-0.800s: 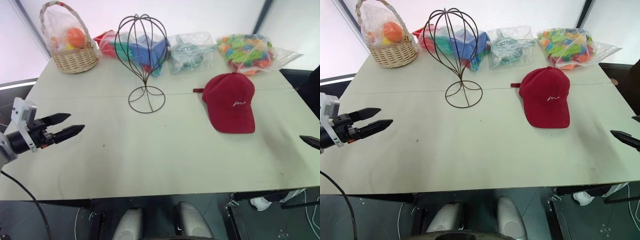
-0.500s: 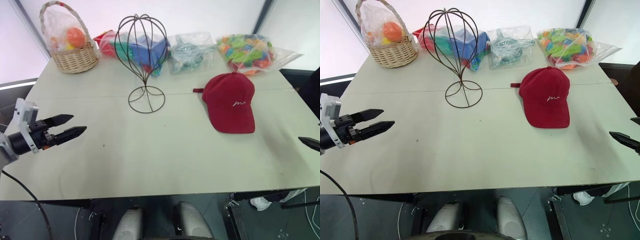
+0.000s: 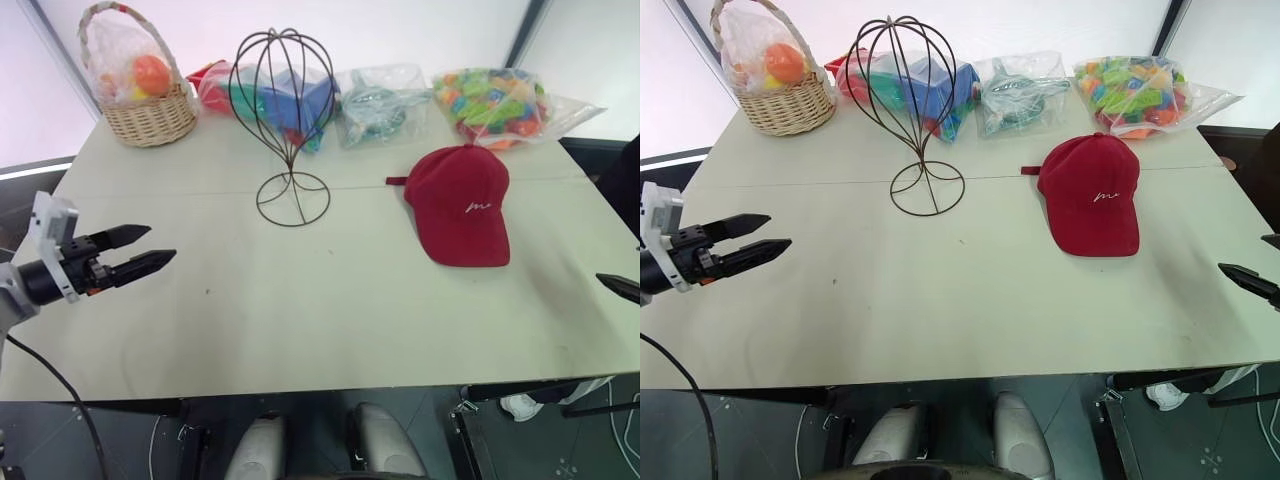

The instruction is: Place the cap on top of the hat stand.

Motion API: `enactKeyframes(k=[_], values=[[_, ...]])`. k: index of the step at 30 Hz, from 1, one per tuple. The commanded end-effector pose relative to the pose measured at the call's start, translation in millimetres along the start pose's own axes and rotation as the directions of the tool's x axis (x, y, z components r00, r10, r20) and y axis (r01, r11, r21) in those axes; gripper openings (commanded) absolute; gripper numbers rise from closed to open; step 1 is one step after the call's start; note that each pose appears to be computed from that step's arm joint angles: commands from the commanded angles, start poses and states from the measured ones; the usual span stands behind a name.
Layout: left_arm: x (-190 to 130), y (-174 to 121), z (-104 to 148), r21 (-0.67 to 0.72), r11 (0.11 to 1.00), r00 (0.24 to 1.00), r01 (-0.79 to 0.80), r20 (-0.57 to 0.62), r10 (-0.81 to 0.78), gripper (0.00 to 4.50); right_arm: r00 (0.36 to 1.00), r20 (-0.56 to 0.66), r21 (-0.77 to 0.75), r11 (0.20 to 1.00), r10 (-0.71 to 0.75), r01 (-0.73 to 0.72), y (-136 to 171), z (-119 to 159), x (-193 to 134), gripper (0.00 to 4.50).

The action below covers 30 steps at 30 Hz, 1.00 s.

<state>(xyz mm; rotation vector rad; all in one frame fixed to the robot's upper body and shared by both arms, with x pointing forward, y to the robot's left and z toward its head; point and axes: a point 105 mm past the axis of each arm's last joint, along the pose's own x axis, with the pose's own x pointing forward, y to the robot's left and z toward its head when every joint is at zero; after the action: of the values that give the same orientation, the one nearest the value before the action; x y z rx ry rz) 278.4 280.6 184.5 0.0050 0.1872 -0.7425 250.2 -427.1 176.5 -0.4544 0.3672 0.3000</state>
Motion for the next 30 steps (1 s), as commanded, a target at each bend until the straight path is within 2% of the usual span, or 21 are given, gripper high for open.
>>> enactKeyframes(k=[1,11,13,15,17,19,23,26,30], values=[[0,-2,10,0.034,0.999,1.000,0.015,0.012,-0.016,4.50,0.999,0.036,-0.039,0.999,-0.019,0.021,-4,12,-3,4.46],[3,-1,13,0.041,0.999,0.999,0.031,0.008,-0.031,4.50,0.999,0.040,-0.075,0.997,-0.023,0.026,-2,16,-1,4.46],[4,-1,16,0.040,0.998,0.999,0.048,0.013,-0.048,4.50,0.999,0.035,-0.151,0.987,-0.041,0.046,-4,20,0,4.46],[8,-1,20,0.037,0.996,0.997,0.078,0.017,-0.079,4.50,0.998,0.011,-0.290,0.955,-0.057,0.058,-4,22,1,4.46],[20,-7,27,0.039,0.986,0.987,0.159,0.017,-0.160,4.50,0.997,-0.037,-0.547,0.836,-0.072,0.040,0,23,5,4.46],[31,-14,33,0.041,0.971,0.972,0.235,0.017,-0.236,4.50,0.996,-0.029,-0.681,0.731,-0.079,0.038,4,26,7,4.46],[52,-29,43,0.046,0.932,0.932,0.360,0.008,-0.361,4.50,0.994,0.054,-0.812,0.575,-0.096,0.099,9,31,12,4.46],[63,-34,47,0.055,0.908,0.910,0.415,-0.002,-0.415,4.50,0.993,0.107,-0.899,0.422,-0.044,0.116,25,33,18,4.46],[67,-33,49,0.058,0.901,0.903,0.430,-0.012,-0.430,4.50,0.992,0.123,-0.942,0.315,0.002,0.116,36,27,23,4.46]])
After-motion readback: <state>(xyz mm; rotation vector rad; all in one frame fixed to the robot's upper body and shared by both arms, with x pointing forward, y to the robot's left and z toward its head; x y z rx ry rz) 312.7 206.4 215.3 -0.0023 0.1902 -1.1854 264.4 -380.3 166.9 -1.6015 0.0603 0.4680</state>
